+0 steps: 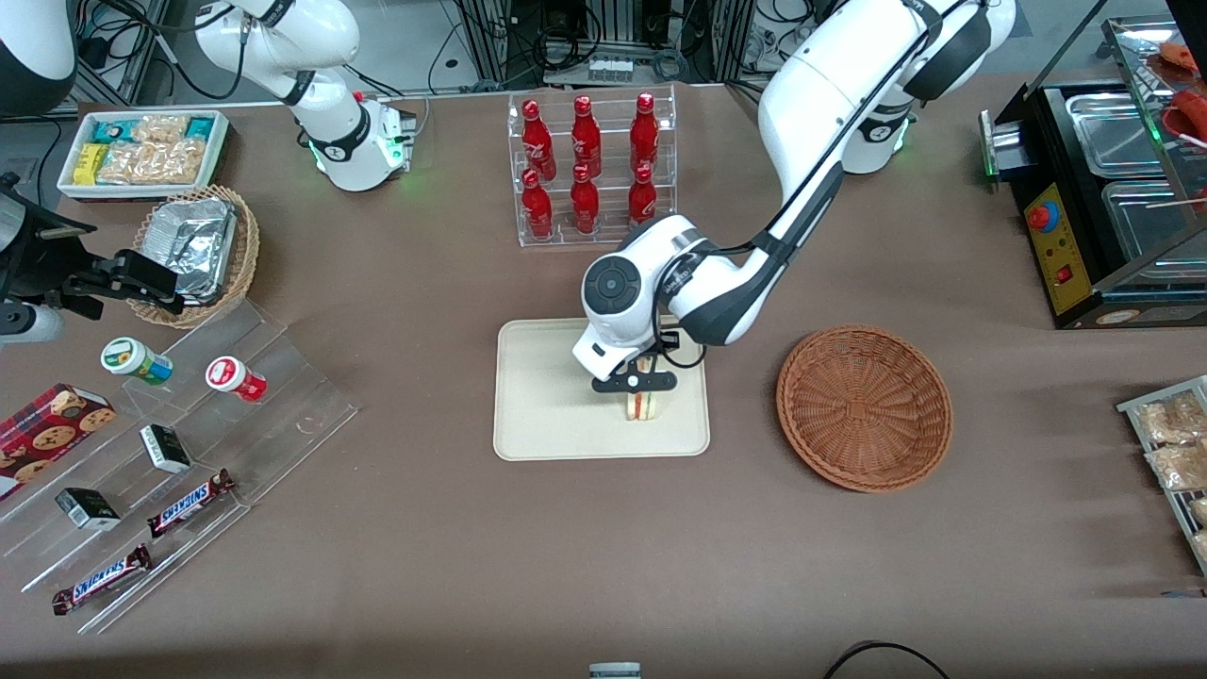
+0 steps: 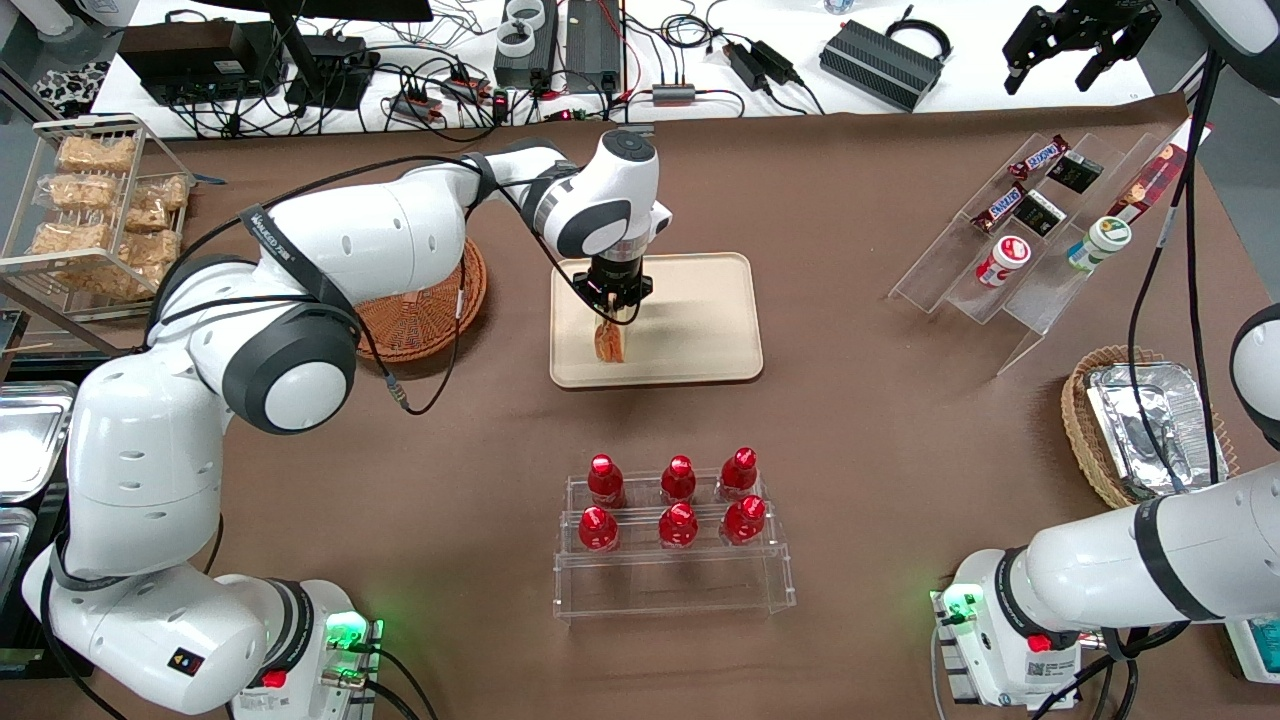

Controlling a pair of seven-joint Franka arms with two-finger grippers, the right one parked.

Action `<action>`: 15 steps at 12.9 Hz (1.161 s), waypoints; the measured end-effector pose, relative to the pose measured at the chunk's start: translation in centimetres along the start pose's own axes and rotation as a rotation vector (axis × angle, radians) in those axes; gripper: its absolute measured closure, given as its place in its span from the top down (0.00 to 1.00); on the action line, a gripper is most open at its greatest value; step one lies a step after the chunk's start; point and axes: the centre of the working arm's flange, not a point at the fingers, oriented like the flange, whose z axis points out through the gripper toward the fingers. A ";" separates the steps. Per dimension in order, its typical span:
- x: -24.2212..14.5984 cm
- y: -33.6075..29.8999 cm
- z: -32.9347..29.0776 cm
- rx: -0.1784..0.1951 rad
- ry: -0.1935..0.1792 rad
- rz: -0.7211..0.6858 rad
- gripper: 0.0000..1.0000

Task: Place sandwich from basket to tray
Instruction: 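Lower the sandwich onto the tray and open the left gripper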

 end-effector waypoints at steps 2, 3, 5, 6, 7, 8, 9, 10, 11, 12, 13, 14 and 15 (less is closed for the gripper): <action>0.0 0.1 0.1 0.001 0.001 0.001 0.11; 0.1 0.0 0.0 0.001 0.001 0.001 0.17; 0.1 0.0 0.1 0.001 0.002 -0.009 0.39; 0.1 0.0 0.1 0.002 0.001 -0.028 0.50; 0.1 0.0 0.1 0.002 0.001 -0.044 0.61; 0.2 0.0 0.0 0.000 0.002 -0.056 0.70; 0.2 0.1 -0.2 -0.003 0.005 -0.063 0.81; 0.5 0.1 -0.6 -0.010 0.011 -0.079 0.93; 0.8 0.1 -1.3 -0.020 0.020 -0.110 1.00; 1.2 0.1 -2.1 -0.032 0.031 -0.143 1.00; 1.7 0.0 -3.0 -0.042 0.041 -0.165 1.00; 2.1 -0.1 -4.1 -0.051 0.051 -0.177 1.00; 2.5 -0.3 -5.2 -0.060 0.063 -0.187 1.00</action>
